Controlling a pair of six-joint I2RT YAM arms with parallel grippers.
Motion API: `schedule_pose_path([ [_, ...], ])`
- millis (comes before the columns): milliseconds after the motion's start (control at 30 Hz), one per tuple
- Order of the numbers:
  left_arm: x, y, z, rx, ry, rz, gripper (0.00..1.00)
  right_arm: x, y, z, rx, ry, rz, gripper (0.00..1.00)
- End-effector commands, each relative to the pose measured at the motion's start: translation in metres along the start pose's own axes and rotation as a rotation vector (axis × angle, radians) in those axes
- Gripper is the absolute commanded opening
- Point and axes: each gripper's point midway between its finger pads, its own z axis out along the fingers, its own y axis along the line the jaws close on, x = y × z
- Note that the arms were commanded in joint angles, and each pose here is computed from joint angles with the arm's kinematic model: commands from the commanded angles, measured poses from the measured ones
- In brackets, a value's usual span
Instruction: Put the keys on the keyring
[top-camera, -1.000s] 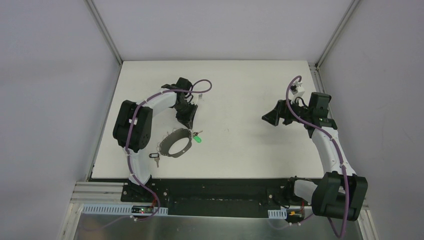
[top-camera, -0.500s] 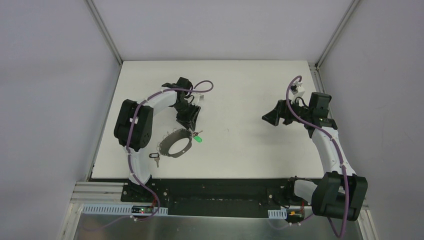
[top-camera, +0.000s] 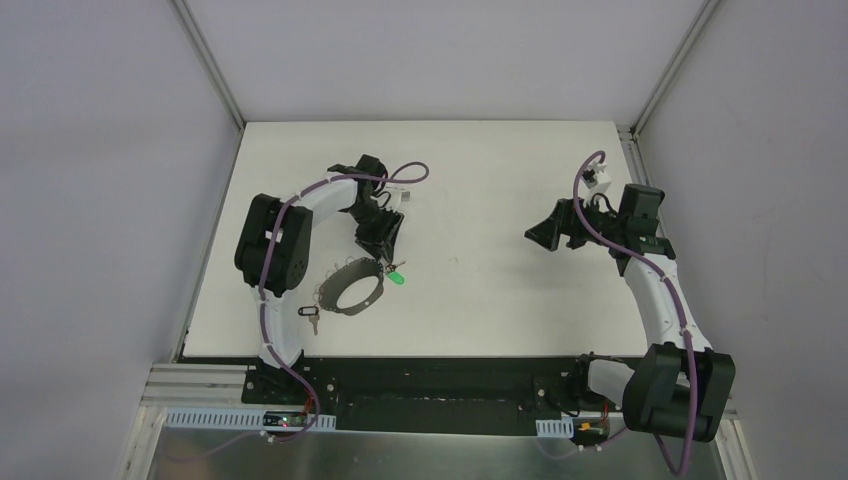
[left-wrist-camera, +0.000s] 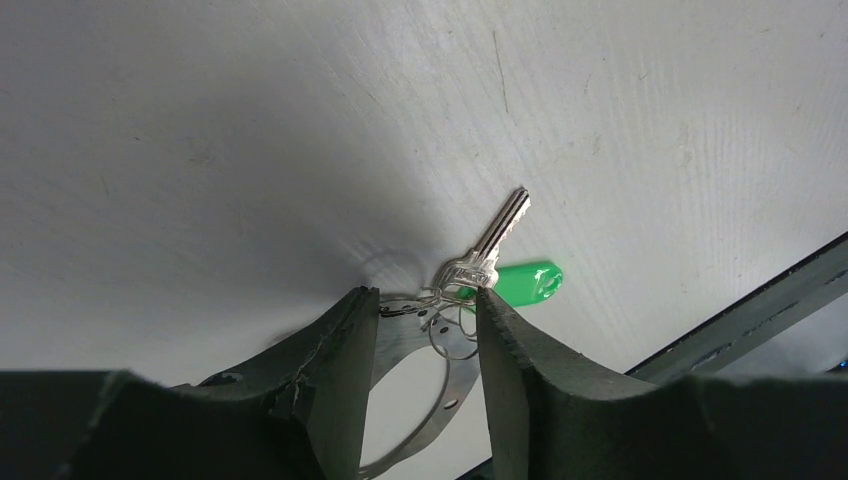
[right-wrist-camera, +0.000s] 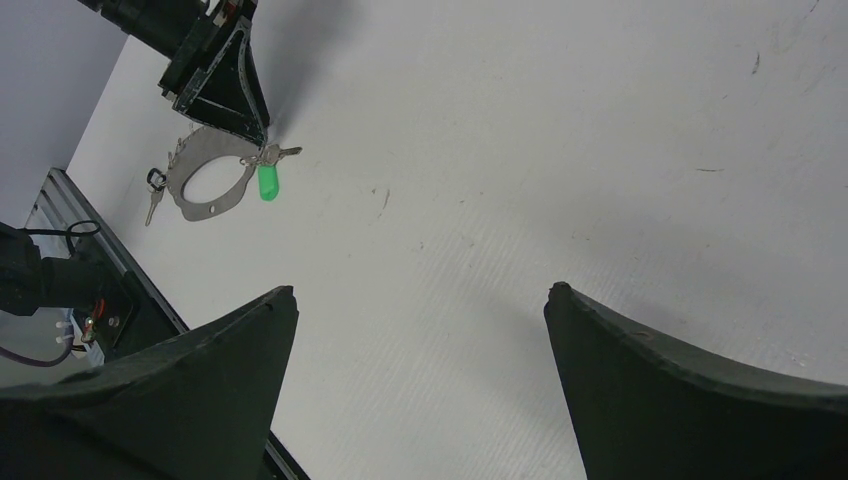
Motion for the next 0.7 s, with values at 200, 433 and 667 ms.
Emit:
schedule_pose_path([
  [200, 0.004, -0.011, -0.007, 0.055, -0.005, -0.007, 0.36, -0.002, 0.0, 0.0, -0.026, -0.019, -0.019, 0.98],
  [433, 0.009, -0.009, -0.012, 0.037, -0.003, 0.021, 0.3, -0.003, 0.0, 0.0, -0.026, -0.021, -0.019, 0.98],
  [667, 0.011, -0.012, -0.018, 0.037, -0.014, 0.008, 0.19, -0.003, 0.0, 0.0, -0.024, -0.021, -0.019, 0.98],
])
